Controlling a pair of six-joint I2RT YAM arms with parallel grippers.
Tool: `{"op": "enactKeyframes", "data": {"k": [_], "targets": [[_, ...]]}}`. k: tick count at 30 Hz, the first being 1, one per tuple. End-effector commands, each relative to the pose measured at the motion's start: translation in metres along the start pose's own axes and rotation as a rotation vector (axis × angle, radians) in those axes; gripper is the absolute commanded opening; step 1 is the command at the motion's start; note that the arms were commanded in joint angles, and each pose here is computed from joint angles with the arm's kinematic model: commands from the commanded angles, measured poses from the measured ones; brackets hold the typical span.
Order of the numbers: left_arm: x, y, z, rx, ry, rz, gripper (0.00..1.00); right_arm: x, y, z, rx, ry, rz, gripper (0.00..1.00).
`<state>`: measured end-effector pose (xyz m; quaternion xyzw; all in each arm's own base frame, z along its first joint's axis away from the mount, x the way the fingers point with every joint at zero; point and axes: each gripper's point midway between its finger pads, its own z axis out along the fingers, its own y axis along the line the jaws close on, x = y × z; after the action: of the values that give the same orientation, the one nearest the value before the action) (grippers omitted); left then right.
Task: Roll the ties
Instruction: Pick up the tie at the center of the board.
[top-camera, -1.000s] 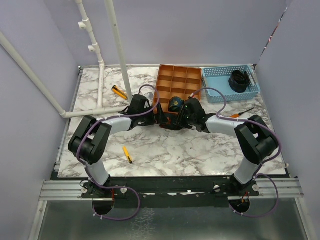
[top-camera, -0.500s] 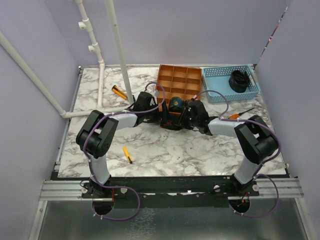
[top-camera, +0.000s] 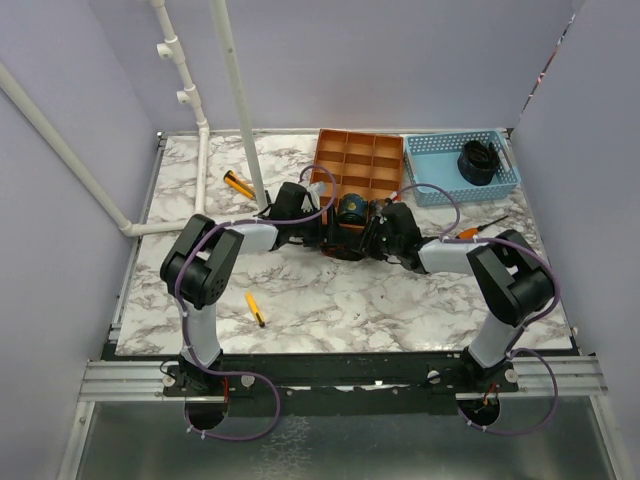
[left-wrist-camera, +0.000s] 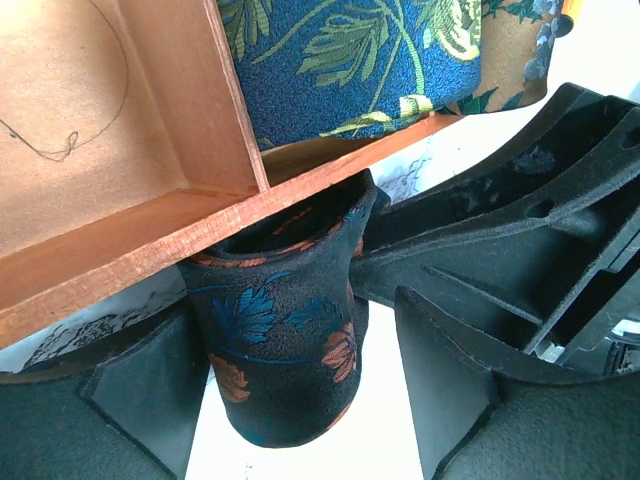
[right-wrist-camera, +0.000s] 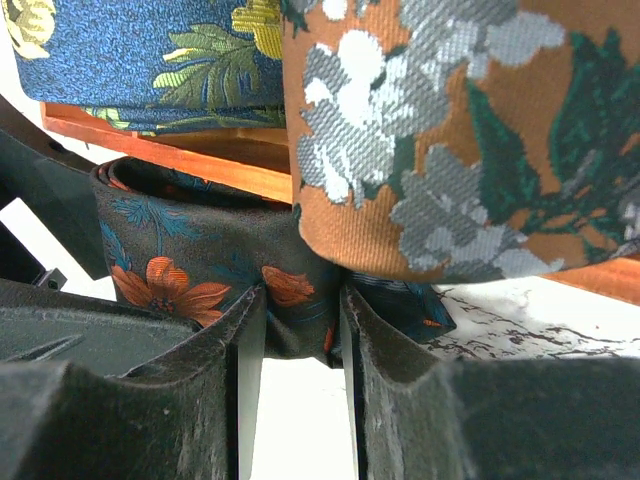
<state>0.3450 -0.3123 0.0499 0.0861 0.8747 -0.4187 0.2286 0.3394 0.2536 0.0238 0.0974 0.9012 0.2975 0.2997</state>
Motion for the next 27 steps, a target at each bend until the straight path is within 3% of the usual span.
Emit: {"op": "enactKeyframes", "data": {"k": [1, 8, 15, 20, 23, 27], "targets": [[0.027, 0.0, 0.007, 0.049, 0.106, -0.024, 0.7, 0.058, -0.078, -0.003, 0.237, 0.171, -0.001, 0.35], [0.024, -0.004, 0.013, 0.083, 0.104, -0.05, 0.53, 0.059, -0.083, -0.003, 0.241, 0.171, -0.003, 0.34], [0.022, -0.005, 0.015, 0.089, 0.095, -0.061, 0.51, 0.06, -0.081, -0.003, 0.231, 0.174, -0.005, 0.33], [0.022, -0.004, 0.013, 0.078, 0.087, -0.061, 0.18, 0.057, -0.074, -0.007, 0.205, 0.171, -0.007, 0.34], [0.022, -0.005, 0.01, 0.074, 0.083, -0.057, 0.0, 0.051, -0.063, -0.013, 0.171, 0.163, -0.006, 0.39], [0.021, -0.009, 0.002, 0.068, 0.063, -0.049, 0.0, 0.038, -0.046, -0.03, 0.145, 0.137, -0.01, 0.56]]}}
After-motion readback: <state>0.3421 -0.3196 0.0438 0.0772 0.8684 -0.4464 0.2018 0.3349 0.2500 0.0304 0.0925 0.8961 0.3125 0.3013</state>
